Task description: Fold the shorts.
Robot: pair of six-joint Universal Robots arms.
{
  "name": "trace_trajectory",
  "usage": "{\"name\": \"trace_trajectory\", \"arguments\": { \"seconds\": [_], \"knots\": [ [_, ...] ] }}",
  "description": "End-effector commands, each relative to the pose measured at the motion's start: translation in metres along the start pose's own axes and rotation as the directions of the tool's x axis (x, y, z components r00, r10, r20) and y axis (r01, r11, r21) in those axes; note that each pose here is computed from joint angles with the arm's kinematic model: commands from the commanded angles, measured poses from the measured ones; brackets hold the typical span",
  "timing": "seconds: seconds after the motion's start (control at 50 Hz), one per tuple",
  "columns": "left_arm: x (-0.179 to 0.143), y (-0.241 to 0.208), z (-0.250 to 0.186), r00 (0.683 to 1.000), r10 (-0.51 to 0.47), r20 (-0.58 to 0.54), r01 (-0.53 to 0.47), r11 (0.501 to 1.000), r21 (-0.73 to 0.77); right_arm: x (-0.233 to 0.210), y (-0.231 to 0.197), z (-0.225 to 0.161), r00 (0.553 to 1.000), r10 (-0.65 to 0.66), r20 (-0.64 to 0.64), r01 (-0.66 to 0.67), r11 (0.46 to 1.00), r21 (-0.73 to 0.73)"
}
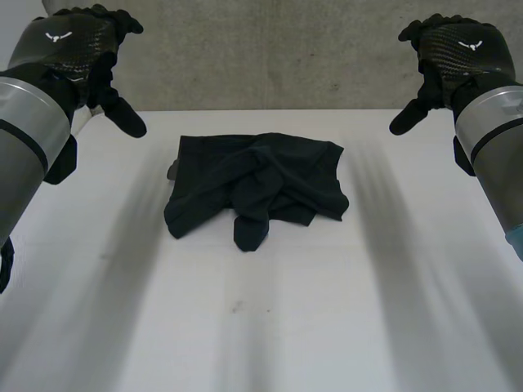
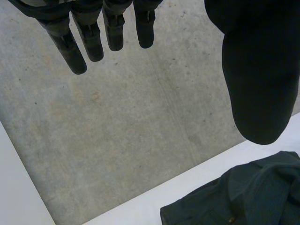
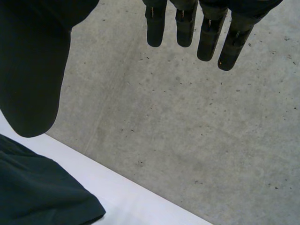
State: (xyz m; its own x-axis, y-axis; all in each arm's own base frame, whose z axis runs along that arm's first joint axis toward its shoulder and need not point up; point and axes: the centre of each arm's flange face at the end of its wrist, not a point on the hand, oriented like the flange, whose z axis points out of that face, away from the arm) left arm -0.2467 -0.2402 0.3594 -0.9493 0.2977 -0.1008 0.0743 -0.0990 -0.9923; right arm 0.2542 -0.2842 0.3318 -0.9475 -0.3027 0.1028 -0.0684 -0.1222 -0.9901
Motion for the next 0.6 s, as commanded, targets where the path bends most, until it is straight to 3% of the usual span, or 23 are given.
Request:
{"name": "trace_trajectory", "arguments": {
  "seconds": [0.02, 0.18, 0.32, 0.48, 0.6],
  "knots": [
    [0.007, 0.035, 0.028, 1.000, 0.013, -0.007, -0.013, 0.999, -0.033, -0.005, 0.003, 0.000, 0.999, -0.004, 0.036, 0.004, 1.000, -0.009],
    [-0.002, 0.129, 0.073, 0.992, 0.127, -0.001, -0.123, 0.960, -0.250, -0.011, 0.006, -0.001, 0.996, -0.005, 0.092, 0.006, 1.000, -0.013],
    [0.003, 0.197, 0.089, 0.990, 0.134, -0.040, -0.139, 0.922, -0.362, -0.011, 0.010, -0.001, 0.995, -0.007, 0.096, 0.009, 1.000, -0.023],
    [0.017, 0.239, 0.099, 0.988, 0.103, -0.119, -0.139, 0.925, -0.355, -0.012, 0.016, 0.002, 0.995, -0.009, 0.104, 0.013, 0.999, -0.035],
    [0.024, 0.240, 0.101, 0.983, 0.088, -0.160, -0.138, 0.931, -0.337, -0.012, 0.020, 0.003, 0.994, -0.009, 0.105, 0.014, 0.999, -0.045]
  ]
}}
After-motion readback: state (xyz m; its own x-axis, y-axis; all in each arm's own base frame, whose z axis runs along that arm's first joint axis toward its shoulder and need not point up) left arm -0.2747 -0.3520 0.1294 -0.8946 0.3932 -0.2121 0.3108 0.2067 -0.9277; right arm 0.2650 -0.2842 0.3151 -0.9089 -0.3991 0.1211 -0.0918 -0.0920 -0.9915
